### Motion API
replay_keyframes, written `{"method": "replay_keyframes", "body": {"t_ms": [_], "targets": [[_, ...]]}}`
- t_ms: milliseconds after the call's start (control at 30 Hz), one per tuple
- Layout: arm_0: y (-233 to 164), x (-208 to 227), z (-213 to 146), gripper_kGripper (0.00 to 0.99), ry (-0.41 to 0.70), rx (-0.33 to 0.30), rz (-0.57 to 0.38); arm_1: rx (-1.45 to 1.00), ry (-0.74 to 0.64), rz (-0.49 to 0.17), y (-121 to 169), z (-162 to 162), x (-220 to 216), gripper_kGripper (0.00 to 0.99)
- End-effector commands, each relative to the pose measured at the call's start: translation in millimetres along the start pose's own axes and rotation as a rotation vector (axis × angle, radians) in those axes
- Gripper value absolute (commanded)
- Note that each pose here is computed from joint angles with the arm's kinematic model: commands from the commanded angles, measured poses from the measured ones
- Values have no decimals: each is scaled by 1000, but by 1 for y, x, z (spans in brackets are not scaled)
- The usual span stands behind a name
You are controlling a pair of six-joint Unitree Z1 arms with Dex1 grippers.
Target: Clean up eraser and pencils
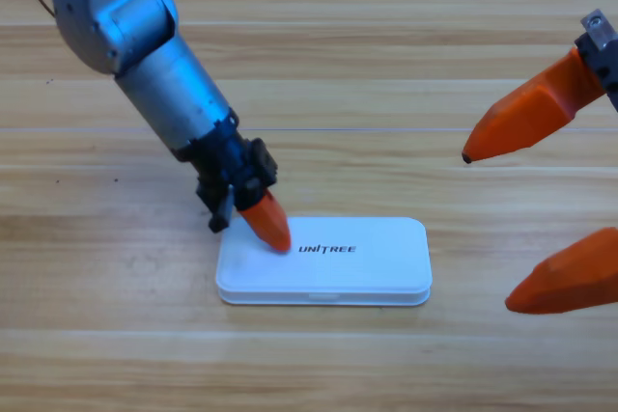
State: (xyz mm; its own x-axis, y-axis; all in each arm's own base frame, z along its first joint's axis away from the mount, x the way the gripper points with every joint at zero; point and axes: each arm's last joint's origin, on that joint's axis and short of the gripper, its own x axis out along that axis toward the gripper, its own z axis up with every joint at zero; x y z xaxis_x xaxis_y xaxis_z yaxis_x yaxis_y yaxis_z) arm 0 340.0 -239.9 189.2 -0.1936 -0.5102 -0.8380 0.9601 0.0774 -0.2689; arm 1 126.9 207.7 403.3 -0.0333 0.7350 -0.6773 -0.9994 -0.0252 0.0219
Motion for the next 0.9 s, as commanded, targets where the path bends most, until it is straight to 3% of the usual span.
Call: {"method": "replay_keyframes", "body": {"t_ms": [33,267,400,433,900], "targets": [[-45,-72,30,0,-14,57,87,17,28,48,-1,-5,16,973],[-150,-176,45,0,-148,286,197,15,26,47,-1,-4,16,973],[-183,-191,25,847,-169,291,199,17,26,47,-1,-4,16,973],[-187,-191,21,965,-171,275,198,17,26,48,-1,-4,16,973],[-185,-182,15,990,-147,225,177,15,24,46,0,-5,14,973]]}}
